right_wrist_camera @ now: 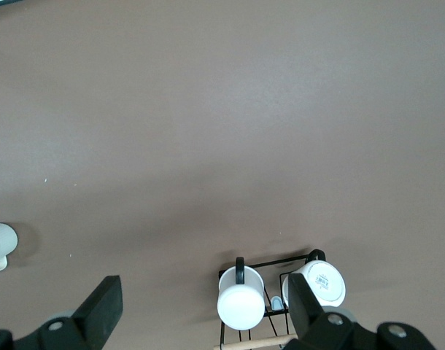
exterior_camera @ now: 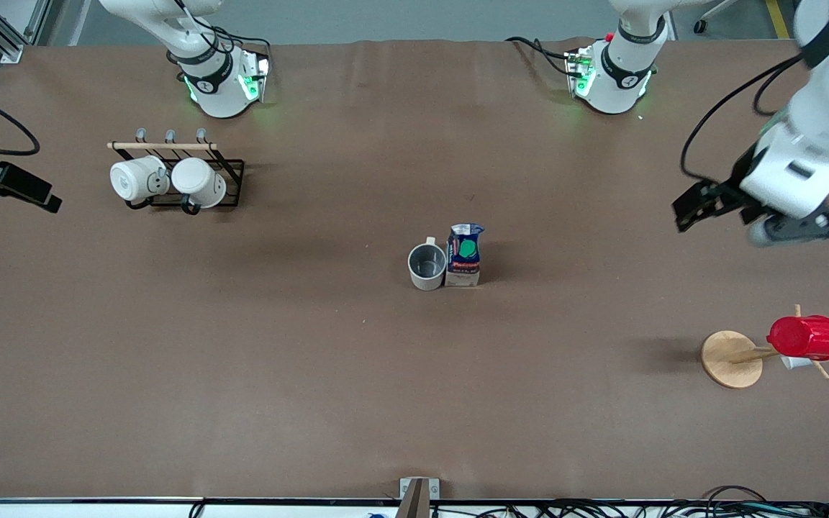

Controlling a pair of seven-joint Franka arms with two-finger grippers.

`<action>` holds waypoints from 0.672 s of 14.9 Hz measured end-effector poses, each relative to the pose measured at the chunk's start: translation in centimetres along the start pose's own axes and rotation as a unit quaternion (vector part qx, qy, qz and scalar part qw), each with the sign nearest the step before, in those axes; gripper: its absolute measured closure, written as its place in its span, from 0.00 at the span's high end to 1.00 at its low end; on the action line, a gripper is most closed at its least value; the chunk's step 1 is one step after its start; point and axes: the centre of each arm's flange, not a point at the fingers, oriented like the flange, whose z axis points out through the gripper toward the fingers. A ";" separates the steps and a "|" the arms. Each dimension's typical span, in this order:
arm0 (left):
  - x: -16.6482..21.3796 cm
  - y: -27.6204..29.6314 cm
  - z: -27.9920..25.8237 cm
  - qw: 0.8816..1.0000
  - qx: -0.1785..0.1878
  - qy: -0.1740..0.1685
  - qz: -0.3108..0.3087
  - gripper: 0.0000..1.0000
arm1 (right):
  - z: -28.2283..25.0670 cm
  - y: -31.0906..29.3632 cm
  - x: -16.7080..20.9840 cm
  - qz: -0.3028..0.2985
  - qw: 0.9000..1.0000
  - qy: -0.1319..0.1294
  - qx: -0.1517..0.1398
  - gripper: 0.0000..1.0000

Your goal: Place cup and milk on table

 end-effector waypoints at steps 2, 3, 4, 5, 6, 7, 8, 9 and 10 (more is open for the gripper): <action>-1.2 0.5 -1.0 1.000 0.006 0.000 0.010 1.00 | 0.0 0.0 0.0 0.000 1.000 0.000 0.000 1.00; -1.7 0.7 -1.3 1.000 0.007 -0.004 0.020 1.00 | 0.0 0.0 0.0 0.000 1.000 0.000 0.000 1.00; -2.1 0.6 -1.5 0.999 0.004 -0.012 0.030 1.00 | 0.0 0.0 0.0 0.000 1.000 -0.001 0.000 1.00; -2.5 0.1 -1.7 0.999 0.001 -0.019 0.035 1.00 | 0.0 0.0 0.0 0.000 1.000 -0.001 0.000 1.00; -2.8 -0.9 -2.0 0.999 0.000 -0.026 0.037 1.00 | 0.0 0.0 0.0 0.000 1.000 -0.001 0.000 1.00; -3.1 -2.0 -2.2 0.999 -0.003 -0.030 0.037 1.00 | 0.0 0.0 0.0 0.000 1.000 -0.001 0.000 1.00; -3.5 -2.9 -2.5 0.999 -0.006 -0.031 0.037 1.00 | 0.0 0.0 0.0 0.000 1.000 -0.001 0.000 1.00; -3.9 -3.5 -2.7 0.999 -0.006 -0.031 0.036 1.00 | 0.0 0.0 0.0 0.000 1.000 -0.001 0.000 1.00; -4.3 -3.9 -2.9 0.999 -0.006 -0.030 0.036 1.00 | 0.0 0.0 0.0 0.000 1.000 -0.001 0.000 1.00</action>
